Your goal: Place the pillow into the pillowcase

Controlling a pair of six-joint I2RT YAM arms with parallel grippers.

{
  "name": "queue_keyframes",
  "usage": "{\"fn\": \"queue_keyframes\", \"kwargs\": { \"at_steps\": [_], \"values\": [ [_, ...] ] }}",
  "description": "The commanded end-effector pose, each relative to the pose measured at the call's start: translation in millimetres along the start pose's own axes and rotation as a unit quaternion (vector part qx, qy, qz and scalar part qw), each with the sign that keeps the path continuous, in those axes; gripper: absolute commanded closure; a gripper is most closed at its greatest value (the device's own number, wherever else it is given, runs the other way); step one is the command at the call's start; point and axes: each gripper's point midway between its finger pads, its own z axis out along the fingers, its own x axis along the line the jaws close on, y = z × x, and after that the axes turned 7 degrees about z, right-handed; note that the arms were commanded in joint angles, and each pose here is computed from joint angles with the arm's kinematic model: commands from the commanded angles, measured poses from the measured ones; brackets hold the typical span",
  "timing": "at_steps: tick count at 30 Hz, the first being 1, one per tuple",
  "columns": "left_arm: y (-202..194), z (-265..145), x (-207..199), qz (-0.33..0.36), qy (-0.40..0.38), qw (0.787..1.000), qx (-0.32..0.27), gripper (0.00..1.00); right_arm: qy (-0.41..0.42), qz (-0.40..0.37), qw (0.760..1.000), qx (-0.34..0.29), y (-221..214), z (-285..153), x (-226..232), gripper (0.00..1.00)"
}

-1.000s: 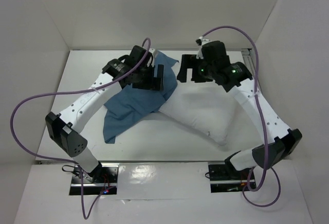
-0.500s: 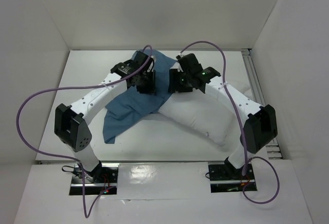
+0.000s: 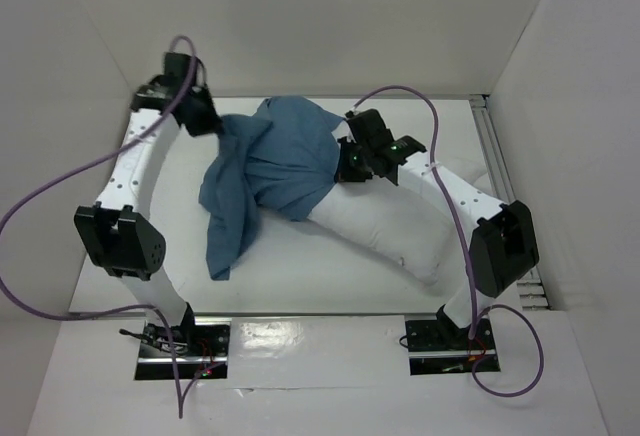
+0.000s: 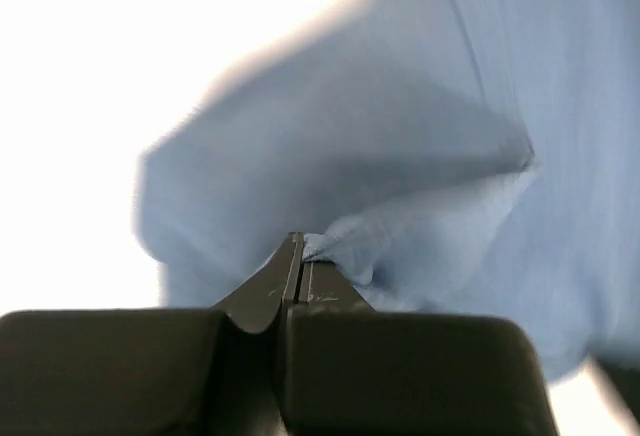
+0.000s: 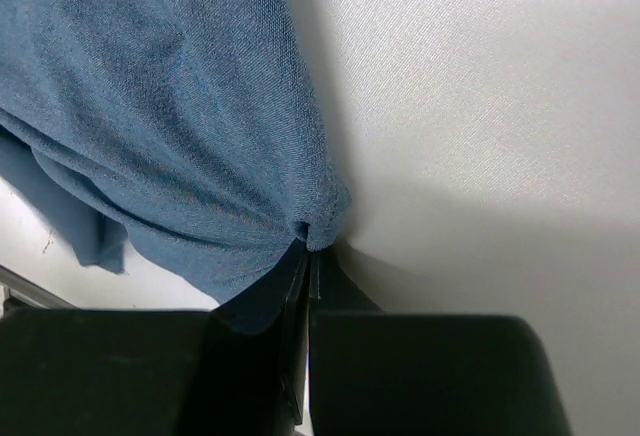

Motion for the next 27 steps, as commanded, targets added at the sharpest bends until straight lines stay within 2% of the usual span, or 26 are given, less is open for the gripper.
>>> {"fn": "queue_keyframes", "kwargs": {
  "at_steps": [1,2,3,4,5,6,8,9,10,11,12,13,14,15,17,20,24,25,27],
  "values": [
    [99,-37,58,-0.029,0.071,0.989,-0.129,1.0,-0.016,0.005,1.0,-0.01,0,-2,-11,1.0],
    [107,-13,74,-0.033,0.096,0.988,-0.12,1.0,-0.009,0.005,1.0,-0.012,1,-6,-8,1.0],
    [116,-7,88,-0.031,0.12,0.984,-0.126,1.0,-0.009,0.005,1.0,-0.012,1,-6,-8,1.0],
    [139,-17,97,-0.033,0.125,0.98,-0.152,0.68,-0.008,0.005,1.0,-0.005,-3,-4,-9,1.0],
    [142,-11,100,-0.03,0.123,0.982,-0.142,0.45,-0.005,0.005,1.0,-0.008,-1,-7,-7,1.0],
    [123,8,105,-0.029,0.134,0.986,-0.09,0.31,0.003,0.005,1.0,-0.01,1,-9,-3,1.0],
    [112,3,94,-0.015,0.129,0.989,-0.071,0.11,0.009,0.0,1.0,-0.012,2,-11,3,1.0],
    [108,2,84,-0.008,0.122,0.99,-0.075,0.09,0.009,0.0,1.0,-0.012,2,-11,3,1.0],
    [111,-33,70,0.005,0.11,0.987,-0.113,0.09,0.009,0.005,1.0,-0.012,4,-13,5,1.0],
    [73,-15,52,0.028,0.099,0.992,-0.073,0.05,0.011,0.005,1.0,-0.015,8,-18,9,0.94],
    [64,-23,42,0.033,0.091,0.992,-0.082,0.02,0.004,0.005,1.0,-0.013,8,-20,7,0.85],
    [62,-31,26,0.033,0.068,0.992,-0.103,0.04,0.0,0.005,1.0,-0.016,11,-22,7,0.6],
    [36,-44,7,0.047,0.04,0.993,-0.101,0.05,0.003,0.005,1.0,-0.029,16,-30,9,0.44],
    [27,-49,-4,0.048,0.022,0.993,-0.105,0.13,0.001,0.005,0.999,-0.038,20,-36,9,0.33],
    [-2,-54,-38,0.079,-0.031,0.992,-0.094,0.21,-0.006,0.013,0.998,-0.059,33,-51,9,0.15],
    [-45,-52,-52,0.101,-0.05,0.991,-0.065,0.26,-0.039,0.03,0.993,-0.108,55,-85,-6,0.08],
    [-108,-45,-90,0.147,-0.1,0.984,-0.026,0.23,-0.087,0.068,0.98,-0.163,72,-138,-50,0.03],
    [-117,-43,-96,0.153,-0.104,0.983,-0.022,0.22,-0.121,0.09,0.975,-0.161,69,-144,-78,0.02],
    [-140,-40,-113,0.18,-0.108,0.978,-0.01,0.21,-0.141,0.106,0.969,-0.172,66,-165,-100,0.0]
  ]
}}
